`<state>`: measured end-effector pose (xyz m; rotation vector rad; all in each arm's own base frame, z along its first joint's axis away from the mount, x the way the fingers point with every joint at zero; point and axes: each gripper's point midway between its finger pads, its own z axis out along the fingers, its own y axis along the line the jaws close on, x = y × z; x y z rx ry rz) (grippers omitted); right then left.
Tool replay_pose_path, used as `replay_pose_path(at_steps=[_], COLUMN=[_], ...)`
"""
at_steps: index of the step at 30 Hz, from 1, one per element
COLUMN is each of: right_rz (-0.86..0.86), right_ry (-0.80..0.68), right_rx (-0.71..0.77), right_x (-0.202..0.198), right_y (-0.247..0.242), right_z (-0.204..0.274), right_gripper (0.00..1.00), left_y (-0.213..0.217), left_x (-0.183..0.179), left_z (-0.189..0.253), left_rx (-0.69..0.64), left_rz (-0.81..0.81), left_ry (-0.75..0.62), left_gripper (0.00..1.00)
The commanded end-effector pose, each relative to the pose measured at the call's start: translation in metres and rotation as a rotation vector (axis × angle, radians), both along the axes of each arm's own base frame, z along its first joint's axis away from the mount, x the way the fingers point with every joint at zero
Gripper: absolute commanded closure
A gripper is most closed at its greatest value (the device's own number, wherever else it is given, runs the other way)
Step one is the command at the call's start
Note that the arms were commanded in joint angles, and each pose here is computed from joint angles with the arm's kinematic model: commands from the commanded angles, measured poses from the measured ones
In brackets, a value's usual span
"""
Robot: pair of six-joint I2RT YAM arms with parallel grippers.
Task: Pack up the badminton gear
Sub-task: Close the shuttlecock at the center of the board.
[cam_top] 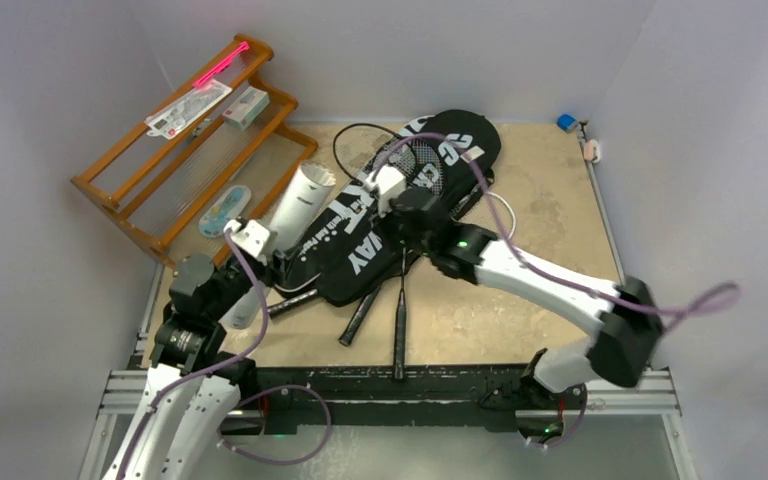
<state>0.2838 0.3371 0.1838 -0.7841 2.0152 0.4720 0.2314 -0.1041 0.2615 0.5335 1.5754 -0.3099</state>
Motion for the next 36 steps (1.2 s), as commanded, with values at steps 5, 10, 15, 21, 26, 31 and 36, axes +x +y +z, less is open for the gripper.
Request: replay_pose_path(at_steps=[5, 10, 15, 21, 26, 31, 36], right_rz=[0.157, 0.242, 0.334, 0.35, 0.406, 0.457, 0.523], right_ry=[-0.13, -0.198, -0.214, -0.236, -0.25, -0.218, -0.148], right_rx=[0.386, 0.58, 0.625, 0.625, 0.651, 0.64, 0.612], right_x=[-0.071, -0.106, -0.122, -0.114, -0.123, -0.13, -0.141], right_y=[-0.03, -0.045, -0.042, -0.031, -0.027, -0.022, -0.016], right_z=[0.14, 0.199, 0.223, 0.236, 0.247, 0.246, 0.239], right_gripper=[1.0, 1.0, 1.0, 1.0, 1.0, 1.0, 1.0], left_y=[-0.045, -0.06, -0.067, -0.077, -0.079, -0.083, -0.088], left_x=[-0.013, -0.02, -0.027, -0.036, -0.036, -0.041, -0.049], left_z=[0.015, 0.01, 0.009, 0.005, 0.0, -0.002, -0.002], left_rx=[0.005, -0.01, -0.014, -0.021, -0.021, -0.024, -0.026], left_rz=[-0.307, -0.411, -0.475, -0.571, -0.584, -0.628, -0.691], left_ry=[-0.037, -0.011, -0.013, 0.001, 0.022, 0.021, 0.015], left_gripper=[0.7, 0.7, 0.7, 0.7, 0.71, 0.72, 0.72])
